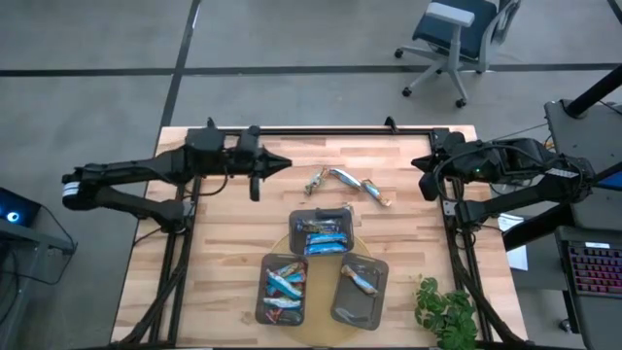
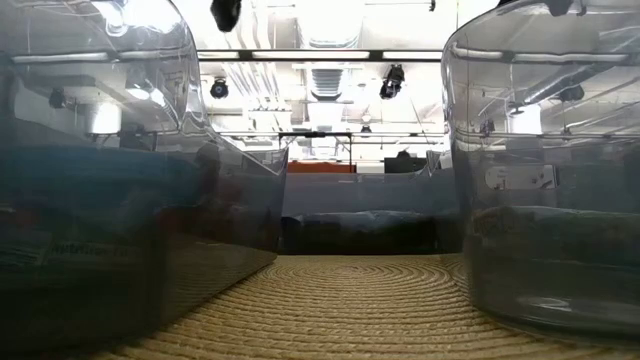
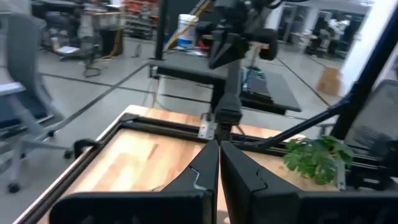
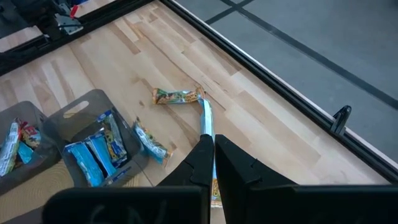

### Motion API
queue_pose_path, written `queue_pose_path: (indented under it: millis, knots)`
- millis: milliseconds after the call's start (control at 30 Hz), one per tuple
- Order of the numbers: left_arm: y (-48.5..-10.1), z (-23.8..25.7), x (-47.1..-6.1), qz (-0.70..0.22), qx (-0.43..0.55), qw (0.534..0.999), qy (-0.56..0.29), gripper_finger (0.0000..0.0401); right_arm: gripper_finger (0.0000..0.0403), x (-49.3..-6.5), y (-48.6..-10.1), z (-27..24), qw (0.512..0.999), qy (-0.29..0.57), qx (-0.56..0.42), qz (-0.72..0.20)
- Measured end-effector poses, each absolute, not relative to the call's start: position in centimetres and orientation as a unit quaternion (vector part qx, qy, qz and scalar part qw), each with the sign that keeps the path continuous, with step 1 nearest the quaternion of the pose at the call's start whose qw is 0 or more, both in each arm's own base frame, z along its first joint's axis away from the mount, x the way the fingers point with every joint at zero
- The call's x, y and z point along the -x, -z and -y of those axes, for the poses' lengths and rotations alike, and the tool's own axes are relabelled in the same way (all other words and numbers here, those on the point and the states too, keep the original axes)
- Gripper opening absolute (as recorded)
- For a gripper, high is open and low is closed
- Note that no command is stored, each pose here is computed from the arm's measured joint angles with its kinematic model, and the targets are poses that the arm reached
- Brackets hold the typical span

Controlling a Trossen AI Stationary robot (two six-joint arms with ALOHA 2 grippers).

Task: Pick and place Granola Bars by type
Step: Put the yellow granola bar into the bottom right black bin

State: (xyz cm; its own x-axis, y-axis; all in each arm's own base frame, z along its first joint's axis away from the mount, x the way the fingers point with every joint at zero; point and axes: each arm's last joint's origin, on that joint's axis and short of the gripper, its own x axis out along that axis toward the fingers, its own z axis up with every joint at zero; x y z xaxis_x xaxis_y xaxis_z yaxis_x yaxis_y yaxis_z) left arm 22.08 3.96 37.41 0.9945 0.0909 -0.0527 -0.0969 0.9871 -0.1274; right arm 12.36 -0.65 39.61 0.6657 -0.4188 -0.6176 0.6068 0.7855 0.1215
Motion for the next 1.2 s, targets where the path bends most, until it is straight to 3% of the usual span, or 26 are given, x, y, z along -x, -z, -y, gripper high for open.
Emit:
queue_pose_path:
  millis: [367, 767, 967, 1200]
  knots:
    - [-36.5, -3.6, -18.7, -0.004, 0.066, 0.994, -0.086, 0.0000, 0.0008, -13.3, -39.3, 0.6, 0.893, 0.290, -0.162, -0.303]
    - [-36.0, -3.5, -18.1, -0.035, 0.075, 0.993, -0.089, 0.0000, 0.0008, -15.5, -38.3, 0.5, 0.881, 0.297, -0.148, -0.337]
    - [-36.0, -3.5, -18.1, -0.035, 0.075, 0.993, -0.089, 0.0000, 0.0010, -16.1, -37.9, 1.5, 0.853, 0.350, -0.215, -0.322]
    - [-36.0, -3.6, -18.1, -0.035, 0.076, 0.992, -0.091, 0.0000, 0.0059, -17.2, -36.6, 4.3, 0.806, 0.365, -0.275, -0.377]
